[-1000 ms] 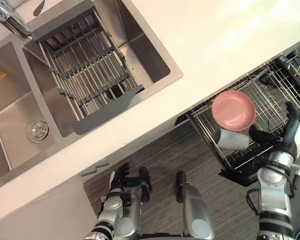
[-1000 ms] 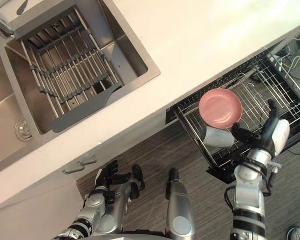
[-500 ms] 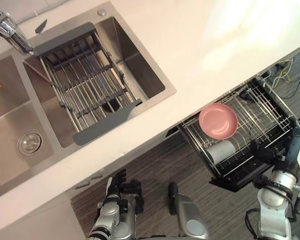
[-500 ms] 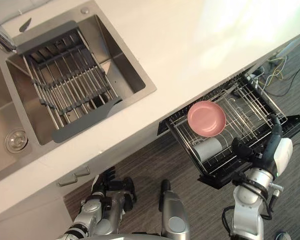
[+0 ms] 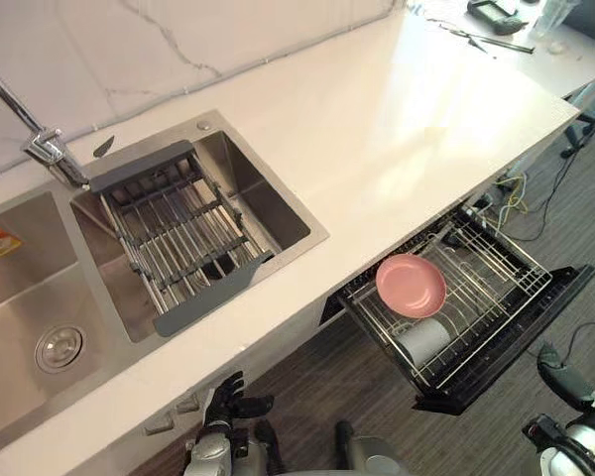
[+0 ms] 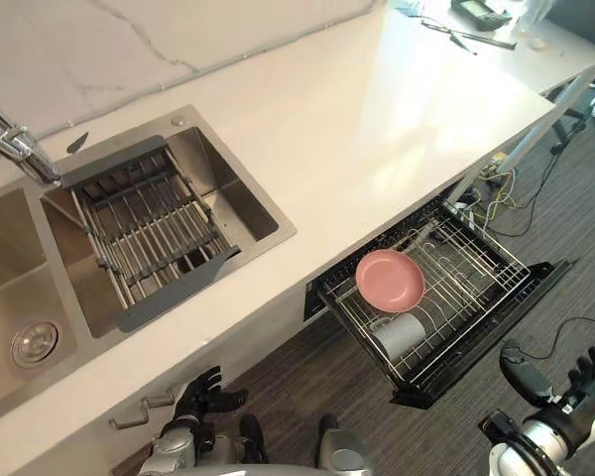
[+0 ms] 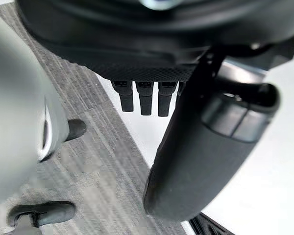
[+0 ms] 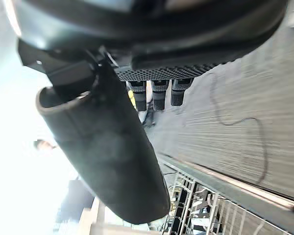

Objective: Walk over to the sink, pick up the cup, carry it to the dishwasher, place the cup inside the dishwasher, then close the dishwasher door

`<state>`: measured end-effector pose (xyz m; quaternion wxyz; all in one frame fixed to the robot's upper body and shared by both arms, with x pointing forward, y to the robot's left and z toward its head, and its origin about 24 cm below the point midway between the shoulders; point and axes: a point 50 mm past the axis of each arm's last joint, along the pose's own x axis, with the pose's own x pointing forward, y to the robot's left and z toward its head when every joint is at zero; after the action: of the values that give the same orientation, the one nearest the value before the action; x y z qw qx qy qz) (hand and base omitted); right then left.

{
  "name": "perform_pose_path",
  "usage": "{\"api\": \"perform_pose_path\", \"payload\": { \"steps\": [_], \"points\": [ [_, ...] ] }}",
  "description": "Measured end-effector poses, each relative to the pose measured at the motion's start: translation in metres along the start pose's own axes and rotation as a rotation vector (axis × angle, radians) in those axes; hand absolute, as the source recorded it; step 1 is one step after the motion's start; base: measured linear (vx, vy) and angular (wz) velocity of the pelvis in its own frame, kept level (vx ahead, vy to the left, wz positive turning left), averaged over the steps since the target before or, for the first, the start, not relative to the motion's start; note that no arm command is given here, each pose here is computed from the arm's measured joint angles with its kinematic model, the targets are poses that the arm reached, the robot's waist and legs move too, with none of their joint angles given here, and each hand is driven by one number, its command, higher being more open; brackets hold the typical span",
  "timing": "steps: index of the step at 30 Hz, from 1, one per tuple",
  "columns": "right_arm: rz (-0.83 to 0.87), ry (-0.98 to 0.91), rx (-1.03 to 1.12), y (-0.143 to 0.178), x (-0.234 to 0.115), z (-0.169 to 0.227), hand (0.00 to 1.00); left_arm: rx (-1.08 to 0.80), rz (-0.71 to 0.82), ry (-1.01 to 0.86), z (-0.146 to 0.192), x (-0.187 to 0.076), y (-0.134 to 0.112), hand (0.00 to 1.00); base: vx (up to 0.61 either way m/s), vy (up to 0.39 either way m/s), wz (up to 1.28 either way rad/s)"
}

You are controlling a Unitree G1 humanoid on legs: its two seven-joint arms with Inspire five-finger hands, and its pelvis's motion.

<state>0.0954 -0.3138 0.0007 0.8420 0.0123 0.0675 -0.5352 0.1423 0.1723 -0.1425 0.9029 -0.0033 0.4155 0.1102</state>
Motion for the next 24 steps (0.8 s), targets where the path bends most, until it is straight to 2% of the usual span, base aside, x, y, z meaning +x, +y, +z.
{"api": "perform_pose_path", "payload": {
  "steps": [4, 12, 24],
  "points": [
    [-0.022, 0.105, 0.061, -0.004, -0.002, -0.02, 0.9, -0.014, -0.004, 0.015, -0.006, -0.003, -0.003, 0.9, -0.01, 0.026, -0.1],
    [-0.034, 0.301, 0.329, -0.003, -0.008, -0.053, 0.9, -0.037, -0.015, 0.013, -0.007, -0.005, -0.009, 0.9, -0.01, 0.009, -0.11],
    [0.181, 0.385, 0.557, 0.04, -0.004, -0.06, 0.9, -0.042, -0.052, -0.054, 0.014, 0.001, -0.014, 0.9, -0.03, 0.008, 0.08]
  ]
}}
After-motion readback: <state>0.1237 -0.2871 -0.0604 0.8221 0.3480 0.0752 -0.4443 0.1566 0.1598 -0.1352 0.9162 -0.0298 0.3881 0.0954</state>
